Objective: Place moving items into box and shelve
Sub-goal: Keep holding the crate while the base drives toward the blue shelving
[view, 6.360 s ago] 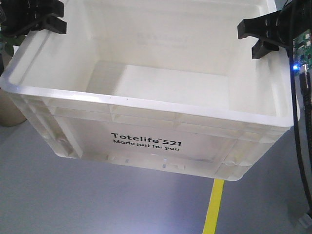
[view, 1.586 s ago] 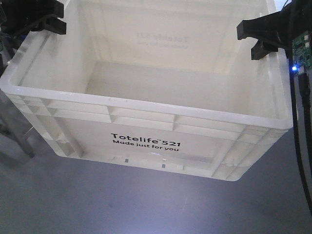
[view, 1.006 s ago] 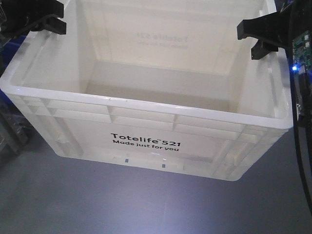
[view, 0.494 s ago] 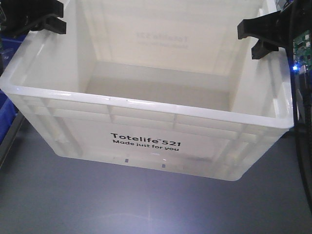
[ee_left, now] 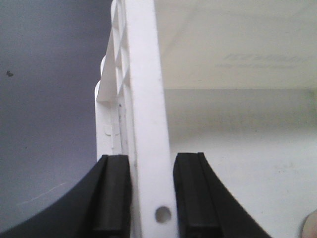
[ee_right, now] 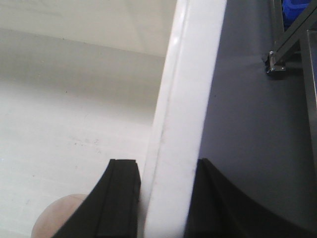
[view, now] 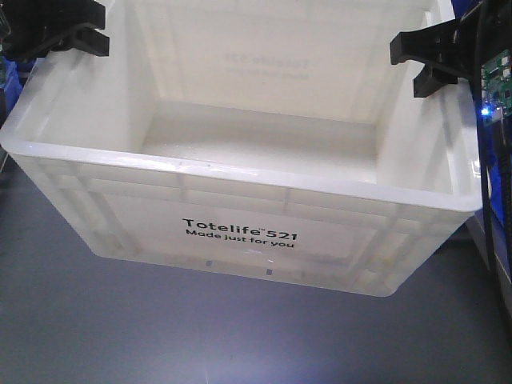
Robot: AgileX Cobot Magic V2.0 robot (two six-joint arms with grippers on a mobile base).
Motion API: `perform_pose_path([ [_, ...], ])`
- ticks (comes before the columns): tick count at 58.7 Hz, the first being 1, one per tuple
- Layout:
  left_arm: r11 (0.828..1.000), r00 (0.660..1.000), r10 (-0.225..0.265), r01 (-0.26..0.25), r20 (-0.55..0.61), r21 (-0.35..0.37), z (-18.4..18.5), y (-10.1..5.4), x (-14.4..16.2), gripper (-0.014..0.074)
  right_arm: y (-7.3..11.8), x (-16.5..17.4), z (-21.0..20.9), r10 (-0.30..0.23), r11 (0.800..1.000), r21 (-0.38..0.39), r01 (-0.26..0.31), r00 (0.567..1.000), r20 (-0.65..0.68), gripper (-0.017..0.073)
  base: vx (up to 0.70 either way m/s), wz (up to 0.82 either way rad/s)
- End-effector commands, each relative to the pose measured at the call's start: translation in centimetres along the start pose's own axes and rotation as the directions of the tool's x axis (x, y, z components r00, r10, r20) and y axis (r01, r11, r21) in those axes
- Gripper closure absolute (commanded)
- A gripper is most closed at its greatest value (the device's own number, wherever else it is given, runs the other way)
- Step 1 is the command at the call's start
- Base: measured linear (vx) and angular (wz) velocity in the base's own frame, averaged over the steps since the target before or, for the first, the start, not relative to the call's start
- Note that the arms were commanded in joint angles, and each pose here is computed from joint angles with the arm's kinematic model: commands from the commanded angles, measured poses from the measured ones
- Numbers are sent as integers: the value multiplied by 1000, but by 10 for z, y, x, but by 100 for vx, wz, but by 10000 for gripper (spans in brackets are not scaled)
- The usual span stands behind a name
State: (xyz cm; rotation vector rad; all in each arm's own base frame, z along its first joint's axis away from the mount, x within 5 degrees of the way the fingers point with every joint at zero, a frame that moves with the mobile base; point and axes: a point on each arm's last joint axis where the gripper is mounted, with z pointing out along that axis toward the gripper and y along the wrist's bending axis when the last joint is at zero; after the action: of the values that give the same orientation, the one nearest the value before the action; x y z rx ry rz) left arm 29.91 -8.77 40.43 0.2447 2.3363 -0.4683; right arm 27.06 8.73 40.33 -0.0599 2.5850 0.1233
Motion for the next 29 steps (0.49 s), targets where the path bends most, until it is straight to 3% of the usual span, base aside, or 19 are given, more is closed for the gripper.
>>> perform_pose_path([
  [1,991,978,-54,28,200,131,-33,-25,-19,594,9,-12,-30,7,994,-109,14,982,189,564,50,-23],
  [29,991,978,-54,28,200,132,-33,-25,-19,594,9,-12,-30,7,994,-109,14,982,189,564,51,-9],
])
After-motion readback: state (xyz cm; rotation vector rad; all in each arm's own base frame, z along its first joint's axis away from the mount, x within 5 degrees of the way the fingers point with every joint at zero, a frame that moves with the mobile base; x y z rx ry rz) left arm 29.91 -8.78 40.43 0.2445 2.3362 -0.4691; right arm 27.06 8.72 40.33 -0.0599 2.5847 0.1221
